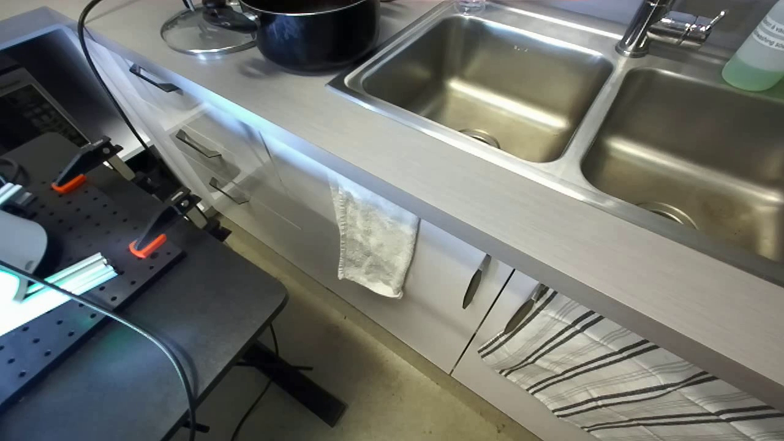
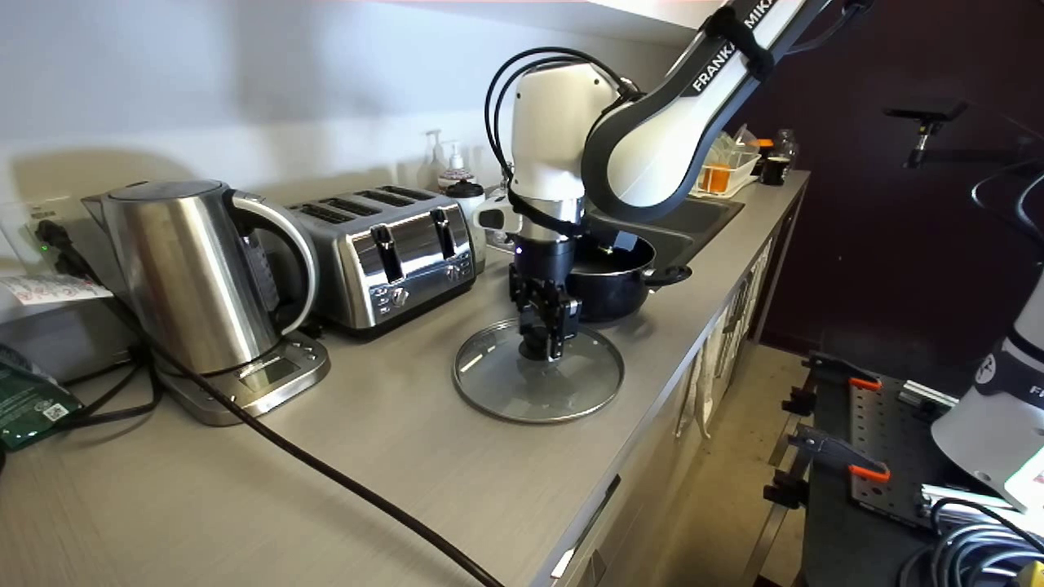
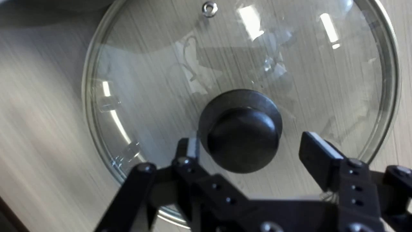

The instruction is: Put the glass lid on the pot.

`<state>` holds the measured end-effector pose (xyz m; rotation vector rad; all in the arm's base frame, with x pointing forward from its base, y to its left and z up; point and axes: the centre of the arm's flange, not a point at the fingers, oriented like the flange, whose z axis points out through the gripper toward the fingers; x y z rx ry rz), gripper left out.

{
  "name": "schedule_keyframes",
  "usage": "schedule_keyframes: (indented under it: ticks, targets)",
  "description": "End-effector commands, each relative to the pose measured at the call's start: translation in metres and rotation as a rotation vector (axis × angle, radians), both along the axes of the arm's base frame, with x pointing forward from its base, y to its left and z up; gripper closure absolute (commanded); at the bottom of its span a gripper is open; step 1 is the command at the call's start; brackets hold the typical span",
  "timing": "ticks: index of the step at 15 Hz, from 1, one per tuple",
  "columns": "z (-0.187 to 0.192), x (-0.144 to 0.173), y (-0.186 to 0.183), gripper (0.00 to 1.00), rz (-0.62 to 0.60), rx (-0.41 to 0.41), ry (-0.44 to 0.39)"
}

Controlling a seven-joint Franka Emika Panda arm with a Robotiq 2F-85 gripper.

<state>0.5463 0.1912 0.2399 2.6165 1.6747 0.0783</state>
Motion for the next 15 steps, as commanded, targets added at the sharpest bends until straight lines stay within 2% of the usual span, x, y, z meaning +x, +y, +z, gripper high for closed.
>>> schedule_keyframes:
  ticks: [1, 4, 10, 15]
  targets:
    - [0.005, -0.004, -0.002, 0.51, 0.017, 0.025, -0.009]
    - [0.008, -0.005, -0.003, 0.75, 0.015, 0.028, -0.013]
    - [0.014, -0.01, 0.004, 0.75, 0.021, 0.037, -0.006]
    - [0.036, -0.042, 0.033, 0.75, 0.08, 0.071, -0.008]
